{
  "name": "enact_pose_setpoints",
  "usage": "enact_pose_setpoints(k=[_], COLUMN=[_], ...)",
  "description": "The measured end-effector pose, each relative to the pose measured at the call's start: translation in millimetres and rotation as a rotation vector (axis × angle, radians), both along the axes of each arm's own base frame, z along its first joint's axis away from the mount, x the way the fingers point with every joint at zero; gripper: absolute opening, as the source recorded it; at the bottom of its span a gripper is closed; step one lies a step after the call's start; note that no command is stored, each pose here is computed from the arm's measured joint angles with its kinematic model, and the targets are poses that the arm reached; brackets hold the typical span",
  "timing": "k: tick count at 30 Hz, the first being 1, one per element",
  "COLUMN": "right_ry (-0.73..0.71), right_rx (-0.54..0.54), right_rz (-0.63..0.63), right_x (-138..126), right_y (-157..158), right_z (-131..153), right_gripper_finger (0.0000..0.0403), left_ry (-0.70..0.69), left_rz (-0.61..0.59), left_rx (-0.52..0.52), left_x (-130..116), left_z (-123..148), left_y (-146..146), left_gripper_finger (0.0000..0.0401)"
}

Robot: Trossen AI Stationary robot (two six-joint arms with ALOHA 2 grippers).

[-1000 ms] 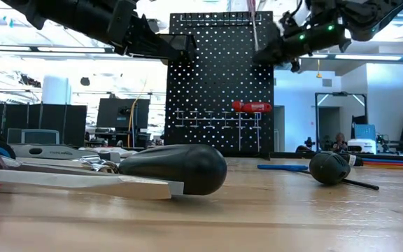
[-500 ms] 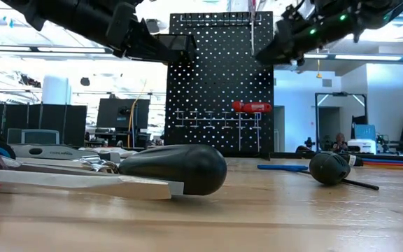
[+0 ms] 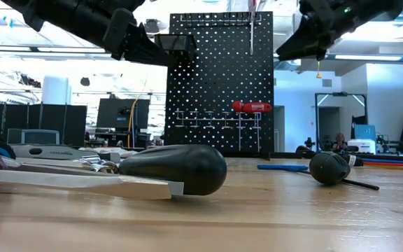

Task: Hang tools onto peg board
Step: Hang the black screwdriver on the pegboard

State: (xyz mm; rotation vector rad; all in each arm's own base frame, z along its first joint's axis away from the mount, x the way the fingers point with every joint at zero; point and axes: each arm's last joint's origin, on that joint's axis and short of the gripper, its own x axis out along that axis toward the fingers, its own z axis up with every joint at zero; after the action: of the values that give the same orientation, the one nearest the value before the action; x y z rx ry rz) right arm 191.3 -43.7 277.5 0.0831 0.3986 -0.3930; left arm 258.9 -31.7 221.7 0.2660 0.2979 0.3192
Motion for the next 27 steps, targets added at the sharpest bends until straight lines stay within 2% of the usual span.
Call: enact_pose_setpoints(k=[10,19,23,27], right_ry=[0.127,0.372,0.419,0.42], right_rx=[-0.016,0.029,-0.001,-0.005], right_rz=[0.212,0.364,0.399,0.378], right_x=[19.7,39.5,48.9,55.9], right_y=[68.3,127.5,138.9,133.7], right_z=[-22.5,-79.4,-99.3,-105.0], right_gripper_finger=[0.0152,0.0152,0.0152,0.0152], left_ry=[0.002,0.015,0.015,0.014], left_rz=[0.0,0.0,0.0,0.001], left_rx=[0.003,0.003,0.003,0.001], left_x=[0.0,-0.4,-0.4,-0.4], left_z=[-0.1,-1.4,-1.3,-1.3], left_y=[0.1,0.2,0.2,0.2], left_gripper_finger=[0.015,0.015,0.015,0.015])
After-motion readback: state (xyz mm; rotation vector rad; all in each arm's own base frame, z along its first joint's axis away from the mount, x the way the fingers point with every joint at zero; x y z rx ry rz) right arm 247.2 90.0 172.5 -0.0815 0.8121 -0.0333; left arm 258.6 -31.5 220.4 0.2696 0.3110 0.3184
